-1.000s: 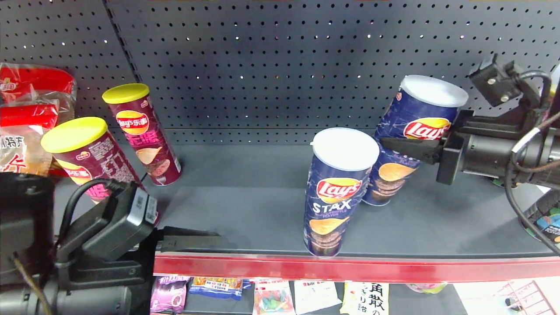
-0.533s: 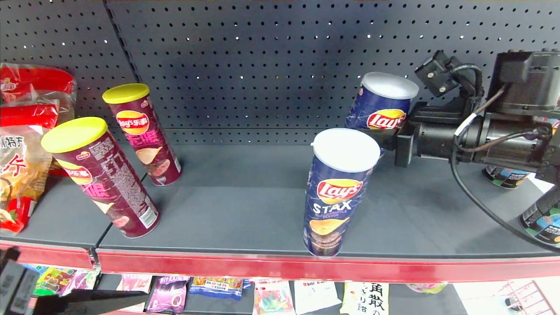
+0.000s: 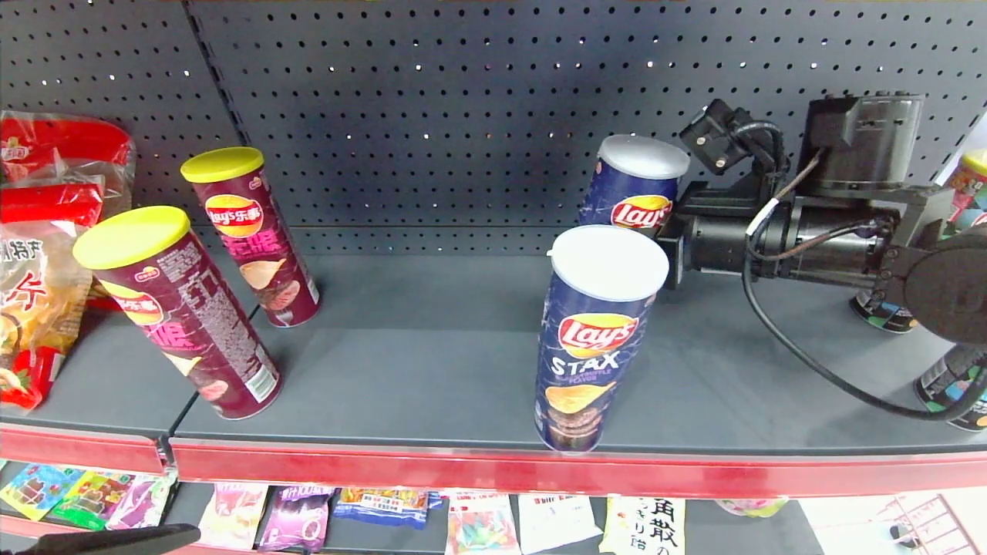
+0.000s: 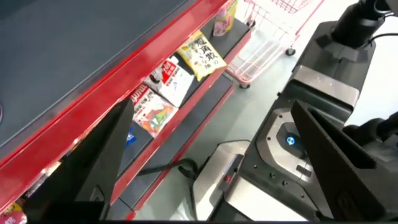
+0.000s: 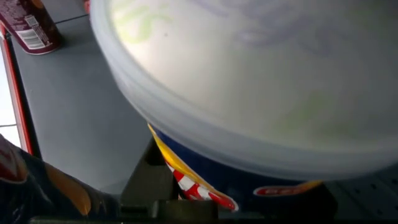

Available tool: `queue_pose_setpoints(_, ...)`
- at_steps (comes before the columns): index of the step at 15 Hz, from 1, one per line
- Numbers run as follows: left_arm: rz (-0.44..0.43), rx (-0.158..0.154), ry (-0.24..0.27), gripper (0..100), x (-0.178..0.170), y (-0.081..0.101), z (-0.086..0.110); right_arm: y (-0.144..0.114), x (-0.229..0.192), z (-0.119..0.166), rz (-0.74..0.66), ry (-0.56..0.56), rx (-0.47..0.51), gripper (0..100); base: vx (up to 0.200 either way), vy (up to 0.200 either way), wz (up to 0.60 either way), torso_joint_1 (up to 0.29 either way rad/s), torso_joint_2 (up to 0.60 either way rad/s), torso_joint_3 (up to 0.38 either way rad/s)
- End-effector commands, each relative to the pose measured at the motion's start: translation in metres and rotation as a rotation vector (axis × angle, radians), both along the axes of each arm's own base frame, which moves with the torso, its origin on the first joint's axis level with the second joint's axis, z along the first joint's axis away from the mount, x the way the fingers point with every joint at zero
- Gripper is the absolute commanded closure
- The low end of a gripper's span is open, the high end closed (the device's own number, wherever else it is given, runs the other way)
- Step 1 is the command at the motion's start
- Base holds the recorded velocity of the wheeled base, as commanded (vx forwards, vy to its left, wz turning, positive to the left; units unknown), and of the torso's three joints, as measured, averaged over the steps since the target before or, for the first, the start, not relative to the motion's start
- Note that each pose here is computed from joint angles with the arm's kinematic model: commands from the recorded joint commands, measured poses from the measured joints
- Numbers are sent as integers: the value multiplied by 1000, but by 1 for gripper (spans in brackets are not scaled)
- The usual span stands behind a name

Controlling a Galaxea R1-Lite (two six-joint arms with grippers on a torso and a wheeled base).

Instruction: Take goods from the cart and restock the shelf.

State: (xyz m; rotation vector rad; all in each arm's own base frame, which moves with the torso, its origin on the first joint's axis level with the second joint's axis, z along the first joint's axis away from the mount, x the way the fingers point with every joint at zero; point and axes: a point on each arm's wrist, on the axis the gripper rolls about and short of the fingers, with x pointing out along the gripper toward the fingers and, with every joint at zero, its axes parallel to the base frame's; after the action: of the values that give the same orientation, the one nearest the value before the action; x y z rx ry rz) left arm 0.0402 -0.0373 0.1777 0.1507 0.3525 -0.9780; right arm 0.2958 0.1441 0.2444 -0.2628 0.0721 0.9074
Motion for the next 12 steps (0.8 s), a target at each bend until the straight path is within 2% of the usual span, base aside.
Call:
queue_pose_setpoints(1, 0, -6, -9, 0, -1, 1, 2, 2, 0, -3, 3, 9, -4, 100, 0, 0, 0, 0, 0, 0)
queue_pose_setpoints(12, 1, -3, -9, 0, -1, 0, 1, 3, 5, -12, 2, 15, -30, 100, 0, 0, 0, 0, 0, 0)
